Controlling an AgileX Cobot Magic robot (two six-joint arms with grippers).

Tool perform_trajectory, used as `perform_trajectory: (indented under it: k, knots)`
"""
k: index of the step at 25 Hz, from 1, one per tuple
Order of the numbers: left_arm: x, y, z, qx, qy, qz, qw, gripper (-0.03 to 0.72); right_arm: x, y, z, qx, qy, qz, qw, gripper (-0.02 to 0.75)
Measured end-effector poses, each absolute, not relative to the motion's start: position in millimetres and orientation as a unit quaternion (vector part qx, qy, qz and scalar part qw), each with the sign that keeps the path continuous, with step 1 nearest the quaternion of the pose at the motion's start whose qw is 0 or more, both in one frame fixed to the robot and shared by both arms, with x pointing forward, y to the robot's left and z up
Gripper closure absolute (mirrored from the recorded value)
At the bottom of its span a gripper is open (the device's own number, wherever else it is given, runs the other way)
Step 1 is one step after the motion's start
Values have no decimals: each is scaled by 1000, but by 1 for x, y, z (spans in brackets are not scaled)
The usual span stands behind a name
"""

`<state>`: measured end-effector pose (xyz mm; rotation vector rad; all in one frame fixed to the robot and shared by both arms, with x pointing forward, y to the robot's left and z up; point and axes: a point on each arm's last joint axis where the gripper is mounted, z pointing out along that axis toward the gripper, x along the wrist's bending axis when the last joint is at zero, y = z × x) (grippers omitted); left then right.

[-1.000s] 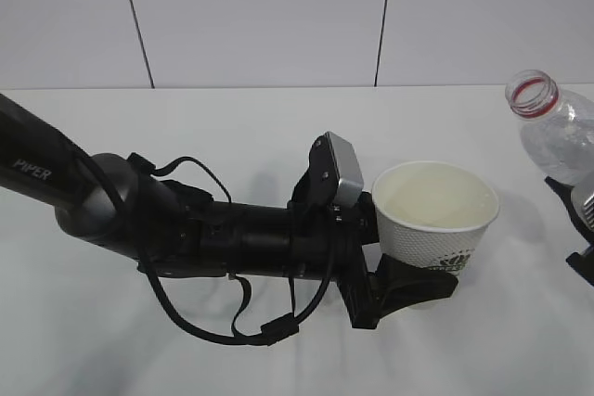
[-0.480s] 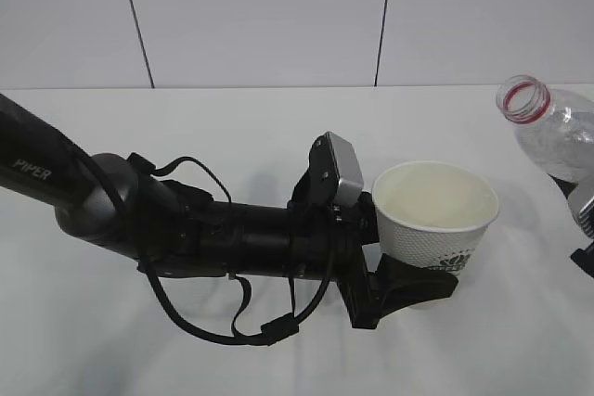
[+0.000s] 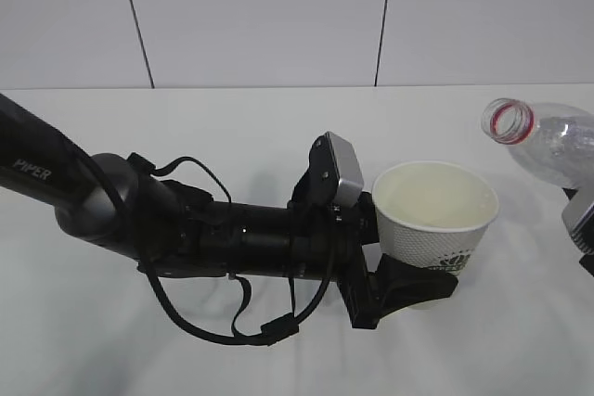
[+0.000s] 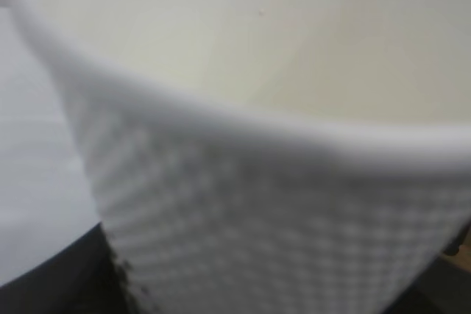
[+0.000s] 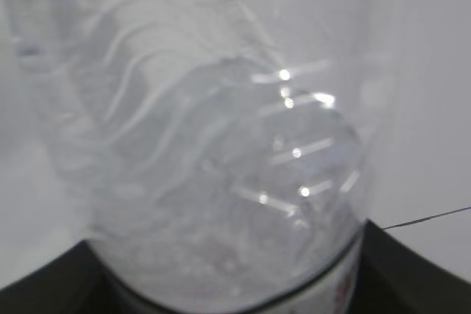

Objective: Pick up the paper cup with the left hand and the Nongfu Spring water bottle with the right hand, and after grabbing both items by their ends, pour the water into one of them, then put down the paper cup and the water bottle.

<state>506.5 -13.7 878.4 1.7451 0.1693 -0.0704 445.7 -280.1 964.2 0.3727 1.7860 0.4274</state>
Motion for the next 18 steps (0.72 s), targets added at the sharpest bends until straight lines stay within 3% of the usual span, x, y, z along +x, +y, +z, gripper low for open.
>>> perform_trajectory:
  k: [18]
  knots:
    - [506, -14, 879, 765, 74, -32, 639, 137, 447, -280, 970, 105, 758, 148, 626, 264]
